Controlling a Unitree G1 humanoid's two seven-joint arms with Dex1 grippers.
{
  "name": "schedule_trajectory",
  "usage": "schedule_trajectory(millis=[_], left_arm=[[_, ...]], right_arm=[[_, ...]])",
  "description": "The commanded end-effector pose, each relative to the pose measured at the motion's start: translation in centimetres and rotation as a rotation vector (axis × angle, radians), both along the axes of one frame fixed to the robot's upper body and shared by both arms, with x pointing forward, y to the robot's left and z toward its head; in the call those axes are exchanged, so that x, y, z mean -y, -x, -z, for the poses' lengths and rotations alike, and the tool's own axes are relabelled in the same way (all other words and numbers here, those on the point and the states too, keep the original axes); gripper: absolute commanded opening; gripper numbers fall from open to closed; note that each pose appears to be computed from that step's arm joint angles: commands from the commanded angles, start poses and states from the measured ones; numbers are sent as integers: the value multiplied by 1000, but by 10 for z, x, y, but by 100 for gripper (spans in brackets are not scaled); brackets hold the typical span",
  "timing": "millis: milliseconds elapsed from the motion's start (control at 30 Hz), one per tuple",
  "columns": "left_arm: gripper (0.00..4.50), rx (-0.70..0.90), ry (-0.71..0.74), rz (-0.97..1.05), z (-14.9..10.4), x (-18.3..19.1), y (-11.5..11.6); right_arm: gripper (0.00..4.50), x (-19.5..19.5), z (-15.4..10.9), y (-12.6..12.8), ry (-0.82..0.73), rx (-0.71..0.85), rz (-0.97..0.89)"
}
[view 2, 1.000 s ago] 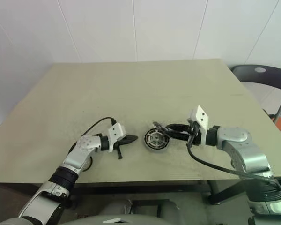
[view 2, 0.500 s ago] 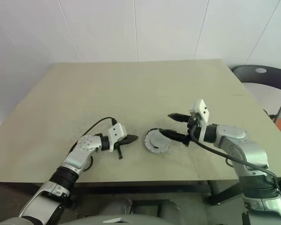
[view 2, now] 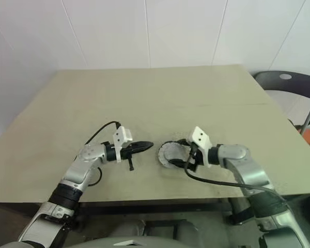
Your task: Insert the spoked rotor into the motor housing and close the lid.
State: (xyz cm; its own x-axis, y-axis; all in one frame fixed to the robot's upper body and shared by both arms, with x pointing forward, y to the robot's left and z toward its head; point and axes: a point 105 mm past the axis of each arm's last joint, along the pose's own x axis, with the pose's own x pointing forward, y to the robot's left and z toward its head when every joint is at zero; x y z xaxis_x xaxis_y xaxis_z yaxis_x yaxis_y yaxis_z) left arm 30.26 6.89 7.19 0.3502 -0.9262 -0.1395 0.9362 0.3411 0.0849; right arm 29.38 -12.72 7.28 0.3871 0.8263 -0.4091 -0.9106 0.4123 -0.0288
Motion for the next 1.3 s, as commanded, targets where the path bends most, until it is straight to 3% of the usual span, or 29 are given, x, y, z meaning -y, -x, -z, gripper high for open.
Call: schedule_trajectory(millis=[33,400,600,833,1300], left_arm=[[0,38,26,-2,-17,-7,-1],[0,43,6,-21,-17,-12,-3],[0,53,0,-28,-18,-12,-5],[0,48,-36,-36,-10,-14,-7],[0,54,-50,-37,-7,-13,-8]], right_arm=[[448,-7,-7,-4,-7,35,-29],[448,-2,2,0,30,-10,-69],[320,-6,-1,-6,-2,7,-40],[320,-13,-28,-17,-232,-19,38],[320,-6,-5,-12,-85,-17,30]])
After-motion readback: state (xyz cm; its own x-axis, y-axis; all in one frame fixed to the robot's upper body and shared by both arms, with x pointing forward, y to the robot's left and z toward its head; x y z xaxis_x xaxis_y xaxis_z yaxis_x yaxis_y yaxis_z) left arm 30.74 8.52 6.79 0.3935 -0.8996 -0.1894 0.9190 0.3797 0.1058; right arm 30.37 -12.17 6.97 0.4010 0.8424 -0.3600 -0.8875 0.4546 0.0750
